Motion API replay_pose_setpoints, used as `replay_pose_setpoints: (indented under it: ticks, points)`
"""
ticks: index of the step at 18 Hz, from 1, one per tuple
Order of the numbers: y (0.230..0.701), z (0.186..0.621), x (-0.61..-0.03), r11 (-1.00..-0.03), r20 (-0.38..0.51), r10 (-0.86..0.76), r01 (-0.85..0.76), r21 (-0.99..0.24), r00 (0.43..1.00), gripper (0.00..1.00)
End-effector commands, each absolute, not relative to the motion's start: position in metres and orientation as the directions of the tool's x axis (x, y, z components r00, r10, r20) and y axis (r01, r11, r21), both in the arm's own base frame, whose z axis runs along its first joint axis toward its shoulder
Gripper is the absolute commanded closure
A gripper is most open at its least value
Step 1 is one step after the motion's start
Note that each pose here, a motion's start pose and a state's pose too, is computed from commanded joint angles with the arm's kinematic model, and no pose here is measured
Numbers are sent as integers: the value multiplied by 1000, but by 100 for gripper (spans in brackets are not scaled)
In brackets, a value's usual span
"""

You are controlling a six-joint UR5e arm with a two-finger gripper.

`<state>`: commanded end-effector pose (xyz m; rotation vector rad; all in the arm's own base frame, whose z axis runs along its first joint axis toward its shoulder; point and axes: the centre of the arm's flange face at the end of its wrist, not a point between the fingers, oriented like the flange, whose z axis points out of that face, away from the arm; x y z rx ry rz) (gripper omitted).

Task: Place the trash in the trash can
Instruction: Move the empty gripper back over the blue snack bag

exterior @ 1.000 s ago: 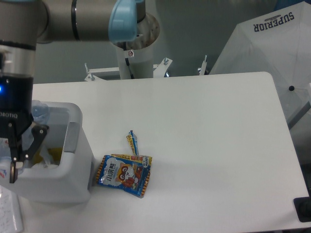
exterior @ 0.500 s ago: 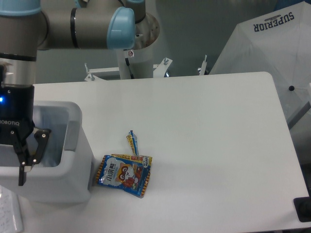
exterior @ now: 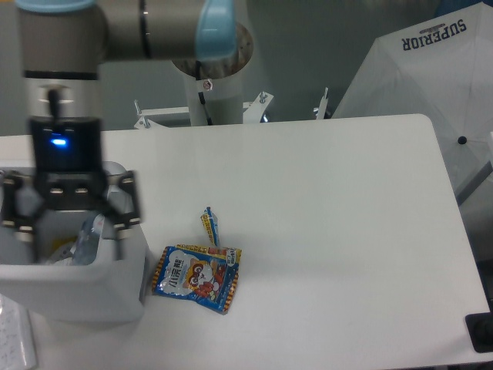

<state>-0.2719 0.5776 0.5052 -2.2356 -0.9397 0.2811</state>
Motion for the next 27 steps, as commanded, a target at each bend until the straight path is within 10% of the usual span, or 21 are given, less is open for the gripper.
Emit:
replay_pose_setpoints:
  ticks: [8,27]
  points:
    - [518,434,-352,-499,23,787,659,-563,616,0]
    - [491,308,-342,-779,-109,599,546,-307,793,0]
